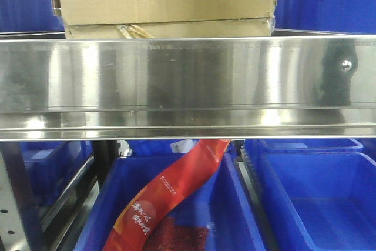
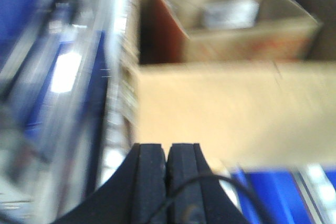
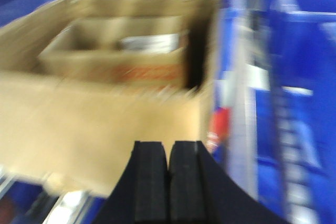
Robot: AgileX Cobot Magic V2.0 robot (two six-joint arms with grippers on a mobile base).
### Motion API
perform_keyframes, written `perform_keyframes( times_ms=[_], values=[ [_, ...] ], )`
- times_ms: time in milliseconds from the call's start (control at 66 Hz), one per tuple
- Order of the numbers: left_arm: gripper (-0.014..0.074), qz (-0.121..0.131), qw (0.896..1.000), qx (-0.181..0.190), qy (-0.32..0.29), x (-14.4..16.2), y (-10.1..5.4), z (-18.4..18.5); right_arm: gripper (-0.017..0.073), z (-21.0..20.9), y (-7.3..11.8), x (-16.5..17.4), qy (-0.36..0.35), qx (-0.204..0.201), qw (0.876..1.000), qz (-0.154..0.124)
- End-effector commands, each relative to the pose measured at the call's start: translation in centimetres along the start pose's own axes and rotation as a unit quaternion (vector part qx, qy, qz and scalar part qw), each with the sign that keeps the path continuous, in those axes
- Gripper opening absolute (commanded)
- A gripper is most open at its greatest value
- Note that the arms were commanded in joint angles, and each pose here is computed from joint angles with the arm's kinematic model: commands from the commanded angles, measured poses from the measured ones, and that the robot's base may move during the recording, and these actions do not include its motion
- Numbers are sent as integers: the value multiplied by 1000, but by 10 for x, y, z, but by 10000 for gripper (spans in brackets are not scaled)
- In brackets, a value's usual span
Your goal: Stack two boxes on right shelf middle
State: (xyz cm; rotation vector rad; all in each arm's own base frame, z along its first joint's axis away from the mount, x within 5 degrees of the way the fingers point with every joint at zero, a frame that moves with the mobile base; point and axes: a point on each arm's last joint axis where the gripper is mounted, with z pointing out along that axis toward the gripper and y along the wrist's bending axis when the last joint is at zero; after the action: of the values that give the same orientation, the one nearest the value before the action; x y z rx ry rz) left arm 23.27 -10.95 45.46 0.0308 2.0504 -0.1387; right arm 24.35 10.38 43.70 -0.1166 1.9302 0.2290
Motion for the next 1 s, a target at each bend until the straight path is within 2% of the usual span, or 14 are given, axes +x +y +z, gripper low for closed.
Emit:
perform_keyframes(
  times_ms=[0,106,182,288,424,515,576,667,788,985],
  values=[
    [-93,6,999,48,-21,17,-1,-3,-166,-6,2,9,-41,-31,999,-17],
    [-91,19,994,99,-38,42,3,-4,-169,-7,1,33,-48,-54,997,-24],
    [-91,32,991,123,-48,56,8,-7,-169,-9,-1,49,-50,-67,996,-29],
    [-91,31,988,144,-54,75,17,-15,-169,-14,-4,76,-53,-88,994,-33],
    [-91,41,989,132,-52,100,36,-29,-169,-28,-11,106,-56,-102,993,-36],
    [-91,38,991,122,-49,120,47,-37,-169,-37,-18,125,-37,-92,994,-37],
    [-91,36,991,119,-52,132,53,-43,-169,-44,-22,132,-25,-83,996,-29],
    [-91,41,990,117,-66,153,63,-57,-169,-56,-29,134,-20,-68,997,-24],
    [-91,48,987,114,-100,170,73,-75,-169,-70,-31,130,-45,-71,996,-19],
    [-91,38,979,123,-161,175,83,-105,-169,-79,-32,125,-72,-82,994,-16]
  ],
)
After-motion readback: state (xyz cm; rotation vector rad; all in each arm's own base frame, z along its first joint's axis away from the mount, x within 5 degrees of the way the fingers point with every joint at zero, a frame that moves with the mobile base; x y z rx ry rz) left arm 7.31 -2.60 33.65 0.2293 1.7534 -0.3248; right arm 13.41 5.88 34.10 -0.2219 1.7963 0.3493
